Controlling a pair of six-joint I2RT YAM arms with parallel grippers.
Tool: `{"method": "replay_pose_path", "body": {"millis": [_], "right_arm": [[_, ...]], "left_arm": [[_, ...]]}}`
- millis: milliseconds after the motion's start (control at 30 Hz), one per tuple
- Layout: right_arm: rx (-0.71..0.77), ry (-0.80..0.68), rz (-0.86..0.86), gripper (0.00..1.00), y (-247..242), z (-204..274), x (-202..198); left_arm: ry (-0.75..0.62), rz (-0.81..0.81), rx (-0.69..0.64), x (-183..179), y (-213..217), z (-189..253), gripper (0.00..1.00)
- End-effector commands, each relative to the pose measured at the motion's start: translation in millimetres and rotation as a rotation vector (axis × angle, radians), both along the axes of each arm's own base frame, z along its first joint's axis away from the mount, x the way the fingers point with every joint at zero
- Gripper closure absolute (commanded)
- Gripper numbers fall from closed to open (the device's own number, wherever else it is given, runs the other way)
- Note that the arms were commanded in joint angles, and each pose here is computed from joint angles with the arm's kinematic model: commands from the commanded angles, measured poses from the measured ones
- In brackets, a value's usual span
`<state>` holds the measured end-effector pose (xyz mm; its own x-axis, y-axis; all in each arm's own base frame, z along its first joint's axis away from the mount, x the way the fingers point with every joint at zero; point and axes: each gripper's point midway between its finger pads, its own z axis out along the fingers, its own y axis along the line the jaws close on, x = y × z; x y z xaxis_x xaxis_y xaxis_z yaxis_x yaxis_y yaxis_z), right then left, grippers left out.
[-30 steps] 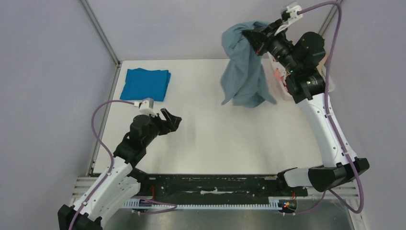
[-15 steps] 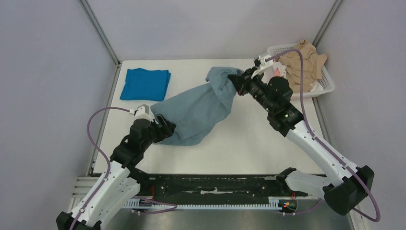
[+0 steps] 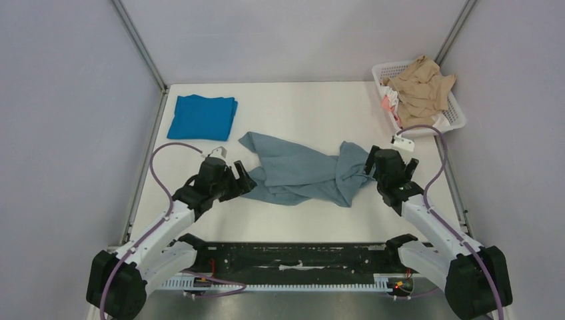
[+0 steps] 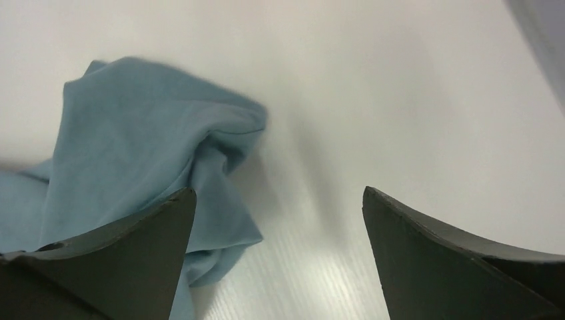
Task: Fold and stack the t-shirts
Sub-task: Move the tshirt to the center of the board, then flatten out the tshirt
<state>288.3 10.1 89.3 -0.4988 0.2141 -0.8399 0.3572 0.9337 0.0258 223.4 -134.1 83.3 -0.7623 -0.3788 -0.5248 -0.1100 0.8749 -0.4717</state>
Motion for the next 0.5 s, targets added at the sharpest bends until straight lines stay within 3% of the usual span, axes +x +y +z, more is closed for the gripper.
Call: {"method": "replay_pose_path", "body": {"millis": [0, 100, 233, 333, 467], "right_arm": [[-0.086, -0.102, -0.192, 0.02, -36.2, 47.6, -8.6], [-0.061, -0.155, -0.081, 0.02, -23.5, 56.1, -6.1], [0.048, -0.266, 0.317, 0.02, 40.2, 64.5, 6.5], [0.09, -0.326, 0.562, 0.02, 81.6, 70.0, 10.3], [0.094, -0.25, 0.643, 0.02, 97.6, 52.5, 11.5]], "left_arm": [[-0.054, -0.102, -0.204, 7.9, -43.2, 20.8, 0.13], [-0.074, -0.136, -0.224, 14.7, -56.4, 27.4, 0.13], [-0.036, -0.156, -0.207, 25.7, -68.0, 12.5, 0.14], [0.015, -0.192, -0.207, 33.0, -80.5, -1.0, 0.23], [0.053, -0.21, -0.197, 46.0, -91.7, -13.4, 0.36]]}}
